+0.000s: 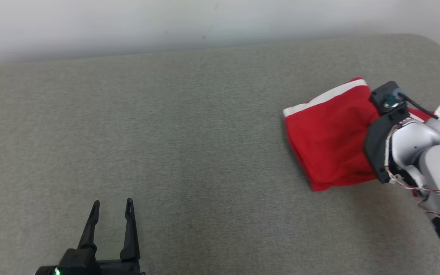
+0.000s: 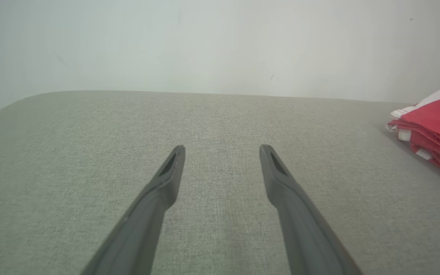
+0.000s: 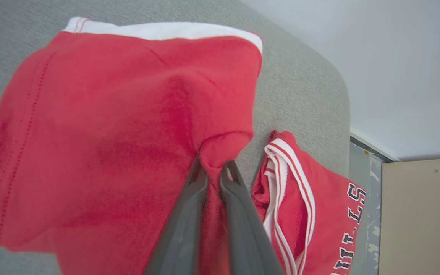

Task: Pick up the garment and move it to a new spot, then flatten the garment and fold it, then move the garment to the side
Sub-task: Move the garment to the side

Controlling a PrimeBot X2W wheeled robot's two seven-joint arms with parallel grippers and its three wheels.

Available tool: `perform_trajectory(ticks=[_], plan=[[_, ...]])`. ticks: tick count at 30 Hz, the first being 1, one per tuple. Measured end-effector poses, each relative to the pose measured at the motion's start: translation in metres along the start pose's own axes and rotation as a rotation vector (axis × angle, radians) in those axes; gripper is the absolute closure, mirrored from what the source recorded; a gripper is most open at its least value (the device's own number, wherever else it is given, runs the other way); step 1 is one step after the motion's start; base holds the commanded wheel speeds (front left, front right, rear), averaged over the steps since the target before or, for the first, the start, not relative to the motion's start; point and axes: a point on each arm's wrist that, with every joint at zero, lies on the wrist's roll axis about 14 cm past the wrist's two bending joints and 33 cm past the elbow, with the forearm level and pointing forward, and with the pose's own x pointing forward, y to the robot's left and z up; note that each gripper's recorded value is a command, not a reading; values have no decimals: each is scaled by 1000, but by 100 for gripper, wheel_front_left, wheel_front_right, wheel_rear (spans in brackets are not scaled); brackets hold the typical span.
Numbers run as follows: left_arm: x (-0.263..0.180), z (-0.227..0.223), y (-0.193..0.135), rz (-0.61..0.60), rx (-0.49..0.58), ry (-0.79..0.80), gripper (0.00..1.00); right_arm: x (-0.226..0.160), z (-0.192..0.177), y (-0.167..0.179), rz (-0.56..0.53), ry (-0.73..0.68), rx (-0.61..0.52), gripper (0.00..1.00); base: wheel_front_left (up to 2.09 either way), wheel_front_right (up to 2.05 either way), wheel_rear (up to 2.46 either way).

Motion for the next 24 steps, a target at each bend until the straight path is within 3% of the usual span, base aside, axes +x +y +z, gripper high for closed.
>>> perform_trajectory(ticks=[6, 16, 24], plan=[[11, -7, -18, -61, -2, 13, 0, -17, -35, -56, -135, 46, -20, 100, 0, 0, 0], [21, -18, -21, -92, 11, 38, 0, -17, -88, -102, -226, 172, -81, 100, 0, 0, 0], [22, -25, -11, -69, 22, 57, 0, -24, -107, -145, -317, 221, -63, 100, 0, 0, 0]])
